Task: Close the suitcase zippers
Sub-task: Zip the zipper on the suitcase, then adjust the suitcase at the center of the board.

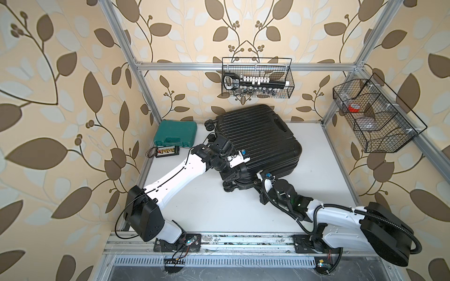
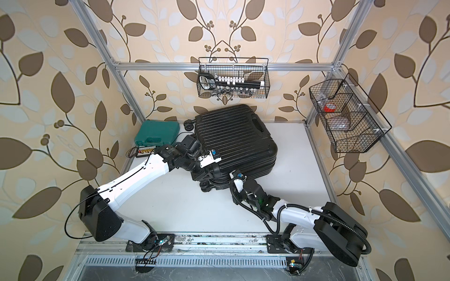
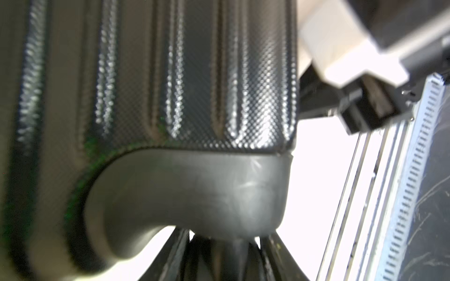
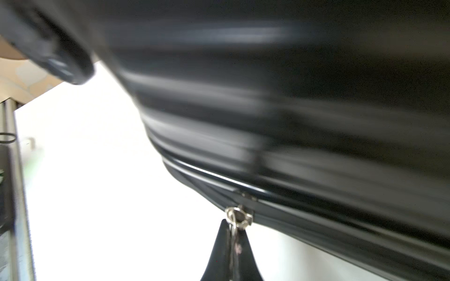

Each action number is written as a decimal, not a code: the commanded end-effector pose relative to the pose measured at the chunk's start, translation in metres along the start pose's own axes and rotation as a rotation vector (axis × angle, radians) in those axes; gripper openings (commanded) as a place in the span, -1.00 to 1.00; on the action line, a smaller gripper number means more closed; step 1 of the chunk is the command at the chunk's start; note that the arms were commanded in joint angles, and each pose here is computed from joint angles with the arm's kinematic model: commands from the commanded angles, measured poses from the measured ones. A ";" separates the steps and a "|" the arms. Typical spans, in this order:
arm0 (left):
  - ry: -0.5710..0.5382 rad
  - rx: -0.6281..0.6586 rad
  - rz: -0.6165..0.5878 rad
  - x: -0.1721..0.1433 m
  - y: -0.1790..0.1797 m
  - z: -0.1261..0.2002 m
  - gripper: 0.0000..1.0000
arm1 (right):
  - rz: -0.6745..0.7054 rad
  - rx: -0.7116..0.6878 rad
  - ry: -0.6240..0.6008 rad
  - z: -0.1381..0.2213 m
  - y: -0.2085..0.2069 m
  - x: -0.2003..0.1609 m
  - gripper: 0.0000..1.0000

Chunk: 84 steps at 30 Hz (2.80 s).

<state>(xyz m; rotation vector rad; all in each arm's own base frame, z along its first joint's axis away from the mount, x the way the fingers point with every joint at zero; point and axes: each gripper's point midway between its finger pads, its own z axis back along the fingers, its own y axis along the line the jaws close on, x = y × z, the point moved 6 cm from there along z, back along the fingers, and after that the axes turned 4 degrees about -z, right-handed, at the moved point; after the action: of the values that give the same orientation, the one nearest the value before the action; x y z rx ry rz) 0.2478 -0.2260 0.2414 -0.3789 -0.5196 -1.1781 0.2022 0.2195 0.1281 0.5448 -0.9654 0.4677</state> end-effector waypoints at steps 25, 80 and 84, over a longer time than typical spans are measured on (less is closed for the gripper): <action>-0.332 -0.008 -0.049 0.070 -0.012 0.004 0.63 | -0.024 -0.054 -0.079 0.016 0.025 -0.009 -1.00; -0.230 0.266 0.280 -0.023 0.242 0.019 0.54 | -0.190 -0.325 -0.154 0.060 -0.046 -0.016 -1.00; -0.217 0.257 0.296 -0.025 0.242 0.016 0.21 | -0.191 -0.327 -0.157 0.061 -0.047 -0.016 -1.00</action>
<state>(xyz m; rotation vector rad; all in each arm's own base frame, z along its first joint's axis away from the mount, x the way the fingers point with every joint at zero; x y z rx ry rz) 0.4650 -0.1128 0.2198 -0.3142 -0.7353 -0.7584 0.1805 0.1519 0.1313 0.4148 -1.0710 0.1272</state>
